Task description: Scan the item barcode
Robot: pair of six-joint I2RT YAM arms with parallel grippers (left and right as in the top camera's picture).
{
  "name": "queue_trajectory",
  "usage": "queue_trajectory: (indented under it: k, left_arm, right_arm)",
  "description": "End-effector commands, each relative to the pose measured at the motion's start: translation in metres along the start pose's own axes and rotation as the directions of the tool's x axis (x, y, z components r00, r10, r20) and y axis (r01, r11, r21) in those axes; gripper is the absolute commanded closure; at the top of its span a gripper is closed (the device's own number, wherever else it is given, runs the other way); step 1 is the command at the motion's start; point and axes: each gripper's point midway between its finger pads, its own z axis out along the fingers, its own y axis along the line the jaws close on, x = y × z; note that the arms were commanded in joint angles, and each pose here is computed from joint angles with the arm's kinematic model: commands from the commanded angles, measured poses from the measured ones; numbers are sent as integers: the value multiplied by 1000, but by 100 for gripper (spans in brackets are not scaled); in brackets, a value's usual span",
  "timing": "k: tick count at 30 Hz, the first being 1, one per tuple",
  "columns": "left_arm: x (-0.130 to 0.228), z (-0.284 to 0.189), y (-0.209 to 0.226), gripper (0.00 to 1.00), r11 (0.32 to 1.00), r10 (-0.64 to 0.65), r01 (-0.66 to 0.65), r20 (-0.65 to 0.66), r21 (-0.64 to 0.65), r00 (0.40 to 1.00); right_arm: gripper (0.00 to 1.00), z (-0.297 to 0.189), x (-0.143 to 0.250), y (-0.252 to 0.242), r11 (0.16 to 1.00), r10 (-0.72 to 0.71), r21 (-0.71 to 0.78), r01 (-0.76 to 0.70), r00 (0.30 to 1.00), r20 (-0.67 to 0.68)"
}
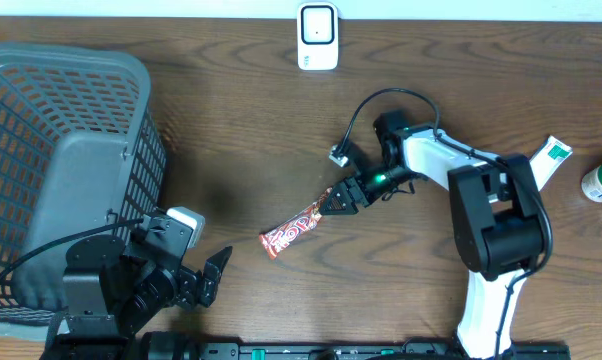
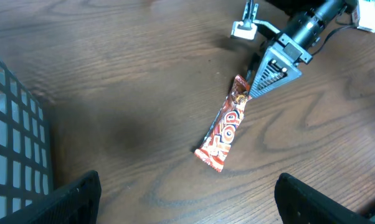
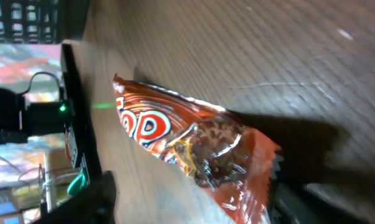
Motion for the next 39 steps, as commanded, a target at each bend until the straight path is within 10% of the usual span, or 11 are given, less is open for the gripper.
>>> queue_trajectory:
  k: [1,8,22,39]
  left_arm:
    - [0,0,-2,13,1000,17,-17,3,12,1000]
    - [0,0,-2,13,1000,17,-17,3,12,1000]
    - [0,0,-2,13,1000,17,-17,3,12,1000]
    - [0,0,-2,13,1000,17,-17,3,12,1000]
  right_arm:
    - [45,21,49,-54,982,125,161,-100,980,-153]
    - [99,23,41,-61,975,152,179,-130,981,-118]
    - [99,-55,-6,-26,882,236,437,-177,968,-85]
    - [99,-239,22,51,226,215,915,-334,933,288]
